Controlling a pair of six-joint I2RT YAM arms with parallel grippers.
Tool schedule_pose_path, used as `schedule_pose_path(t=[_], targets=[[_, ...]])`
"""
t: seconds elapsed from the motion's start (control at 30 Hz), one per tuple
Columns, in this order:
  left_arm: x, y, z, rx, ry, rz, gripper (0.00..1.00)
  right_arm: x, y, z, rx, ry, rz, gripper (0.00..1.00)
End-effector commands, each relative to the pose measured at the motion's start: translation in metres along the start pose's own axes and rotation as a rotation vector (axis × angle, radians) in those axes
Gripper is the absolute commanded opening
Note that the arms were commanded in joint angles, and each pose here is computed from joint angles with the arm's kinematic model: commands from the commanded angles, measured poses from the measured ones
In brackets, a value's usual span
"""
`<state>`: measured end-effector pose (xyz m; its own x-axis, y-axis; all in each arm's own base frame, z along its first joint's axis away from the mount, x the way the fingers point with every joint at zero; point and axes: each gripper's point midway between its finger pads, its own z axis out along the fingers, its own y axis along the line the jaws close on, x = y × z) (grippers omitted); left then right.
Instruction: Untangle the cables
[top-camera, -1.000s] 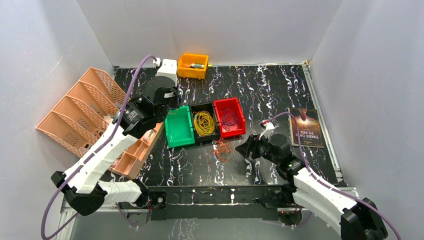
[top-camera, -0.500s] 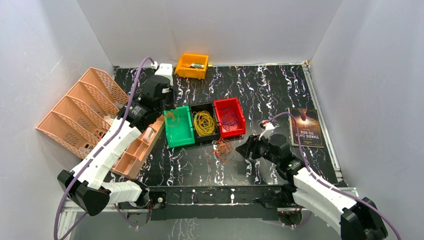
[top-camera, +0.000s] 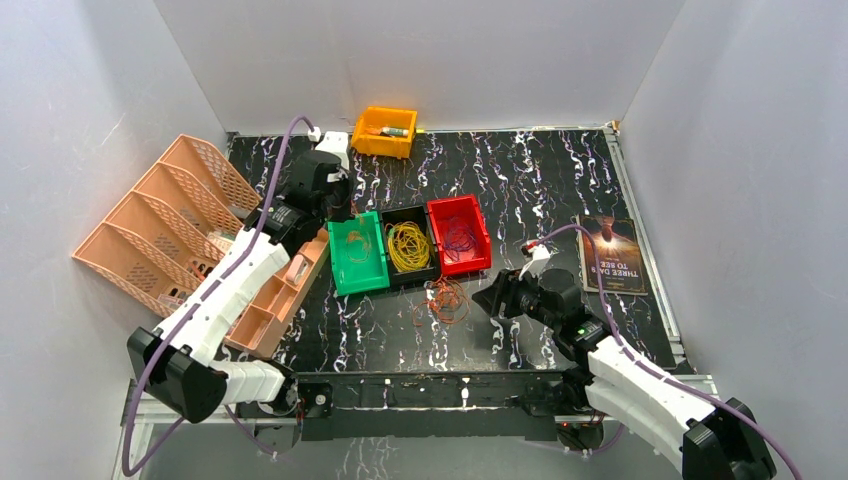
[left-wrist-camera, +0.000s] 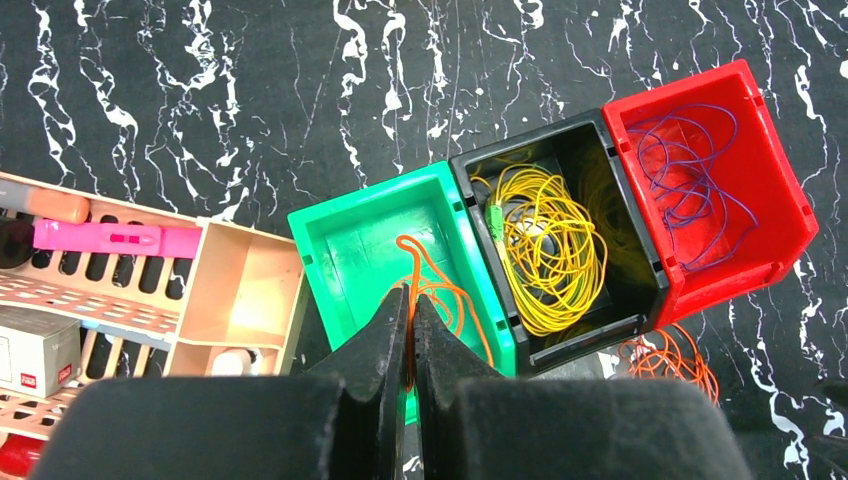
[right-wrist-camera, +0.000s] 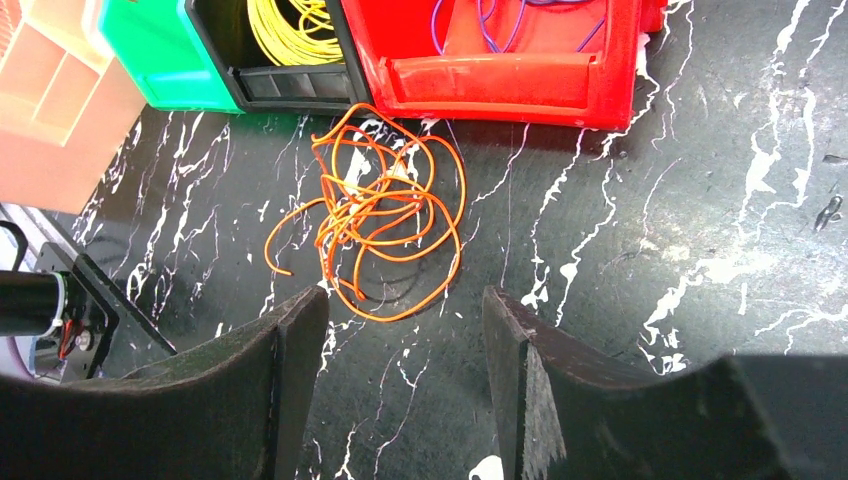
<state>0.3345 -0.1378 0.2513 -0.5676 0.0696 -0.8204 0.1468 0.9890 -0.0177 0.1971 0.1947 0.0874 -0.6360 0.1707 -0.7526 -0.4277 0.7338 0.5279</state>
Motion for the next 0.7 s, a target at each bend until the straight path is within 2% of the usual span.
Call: schedule_pose_path(t=[0.0, 0.3, 0.67], targets=[[0.005, 0.002, 0.006, 0.008, 0.013, -0.01, 0.0, -0.009, 0.003, 0.0, -0.005, -0.037, -0.014, 0.67], [0.035, 0.015, 0.03, -0.05, 0.104, -0.026, 0.0, -0.008, 0.001, 0.0, 0.001, -0.033, -0.013, 0.67], [0.072, 0.013, 0.06, -0.032, 0.22, -0.026, 0.0, -0.009, 0.002, 0.0, 0.001, -0.032, -0.014, 0.67]])
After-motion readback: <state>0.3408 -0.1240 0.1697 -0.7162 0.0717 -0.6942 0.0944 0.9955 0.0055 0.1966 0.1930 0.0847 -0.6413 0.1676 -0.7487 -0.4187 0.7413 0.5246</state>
